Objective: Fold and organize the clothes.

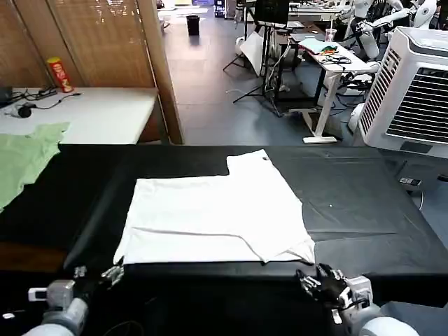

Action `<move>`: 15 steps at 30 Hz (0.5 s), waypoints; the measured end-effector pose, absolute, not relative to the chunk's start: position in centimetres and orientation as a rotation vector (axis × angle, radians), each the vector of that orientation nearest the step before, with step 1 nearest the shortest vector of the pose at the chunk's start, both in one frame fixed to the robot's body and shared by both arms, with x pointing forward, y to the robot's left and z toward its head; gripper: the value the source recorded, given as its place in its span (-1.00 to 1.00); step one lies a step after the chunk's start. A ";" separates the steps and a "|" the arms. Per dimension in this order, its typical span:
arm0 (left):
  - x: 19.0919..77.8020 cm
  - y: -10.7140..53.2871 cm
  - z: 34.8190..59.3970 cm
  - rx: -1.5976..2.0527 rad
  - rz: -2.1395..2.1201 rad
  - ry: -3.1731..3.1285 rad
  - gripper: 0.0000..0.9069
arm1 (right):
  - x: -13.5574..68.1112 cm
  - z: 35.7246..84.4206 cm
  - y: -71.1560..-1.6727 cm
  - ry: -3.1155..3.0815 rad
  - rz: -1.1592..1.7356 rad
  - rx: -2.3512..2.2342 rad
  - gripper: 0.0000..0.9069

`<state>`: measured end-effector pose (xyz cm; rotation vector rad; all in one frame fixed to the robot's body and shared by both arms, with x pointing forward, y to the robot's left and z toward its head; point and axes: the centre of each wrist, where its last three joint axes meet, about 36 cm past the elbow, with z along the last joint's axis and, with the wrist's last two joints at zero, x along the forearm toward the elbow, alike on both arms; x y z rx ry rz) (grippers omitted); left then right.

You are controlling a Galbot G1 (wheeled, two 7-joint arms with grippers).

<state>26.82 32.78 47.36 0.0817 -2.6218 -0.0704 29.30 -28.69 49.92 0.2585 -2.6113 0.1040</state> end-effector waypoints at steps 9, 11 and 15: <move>36.1 34.5 48.9 0.059 0.077 -2.769 0.94 | 42.0 49.9 -30.4 -2.829 0.099 0.250 0.94; 39.0 35.1 48.9 0.058 0.098 -2.793 0.94 | 45.2 49.3 -30.5 -2.847 0.112 0.228 0.94; 44.7 35.8 48.8 0.052 0.135 -2.810 0.94 | 51.7 48.2 -30.0 -2.848 0.097 0.203 0.94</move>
